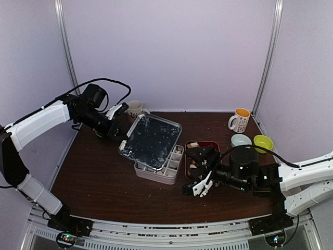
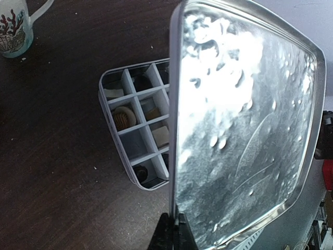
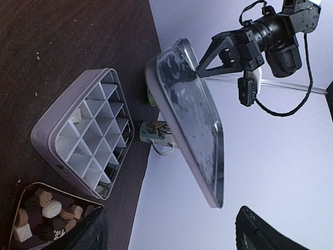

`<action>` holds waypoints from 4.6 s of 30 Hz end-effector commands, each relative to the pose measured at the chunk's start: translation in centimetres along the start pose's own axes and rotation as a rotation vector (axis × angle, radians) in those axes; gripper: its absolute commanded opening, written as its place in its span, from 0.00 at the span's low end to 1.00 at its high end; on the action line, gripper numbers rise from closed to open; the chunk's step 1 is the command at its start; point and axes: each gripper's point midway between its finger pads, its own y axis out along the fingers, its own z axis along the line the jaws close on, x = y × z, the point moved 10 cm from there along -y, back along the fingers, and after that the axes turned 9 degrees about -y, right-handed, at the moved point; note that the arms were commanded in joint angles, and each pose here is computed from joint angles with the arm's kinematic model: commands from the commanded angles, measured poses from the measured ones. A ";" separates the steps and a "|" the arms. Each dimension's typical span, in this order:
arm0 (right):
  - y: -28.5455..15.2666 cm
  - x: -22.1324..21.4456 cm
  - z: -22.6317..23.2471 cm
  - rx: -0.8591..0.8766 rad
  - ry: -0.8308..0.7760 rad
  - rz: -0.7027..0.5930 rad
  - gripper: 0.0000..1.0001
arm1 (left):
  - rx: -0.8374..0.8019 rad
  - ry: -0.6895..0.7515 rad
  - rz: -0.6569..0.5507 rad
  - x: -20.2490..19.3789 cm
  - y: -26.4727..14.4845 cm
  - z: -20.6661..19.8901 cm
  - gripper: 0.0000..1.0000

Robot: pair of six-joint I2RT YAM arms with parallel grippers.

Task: Pack the chocolate
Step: Pass from the left arm to the right, then adjust the packing box at the center of the board.

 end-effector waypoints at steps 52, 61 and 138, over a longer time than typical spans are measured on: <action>4.5 0.8 -5.5 0.052 0.370 0.026 0.07 | 0.005 0.301 -0.702 -0.3 -10.7 -6.9 0.98; 4.4 -1.5 -8.8 0.104 0.755 -0.121 0.10 | 0.133 0.295 -0.855 -2.4 -13.7 -6.4 0.98; 2.9 -9.8 -8.5 -0.034 1.686 -0.190 0.07 | -0.054 -0.297 -0.081 -5.0 14.0 4.8 0.26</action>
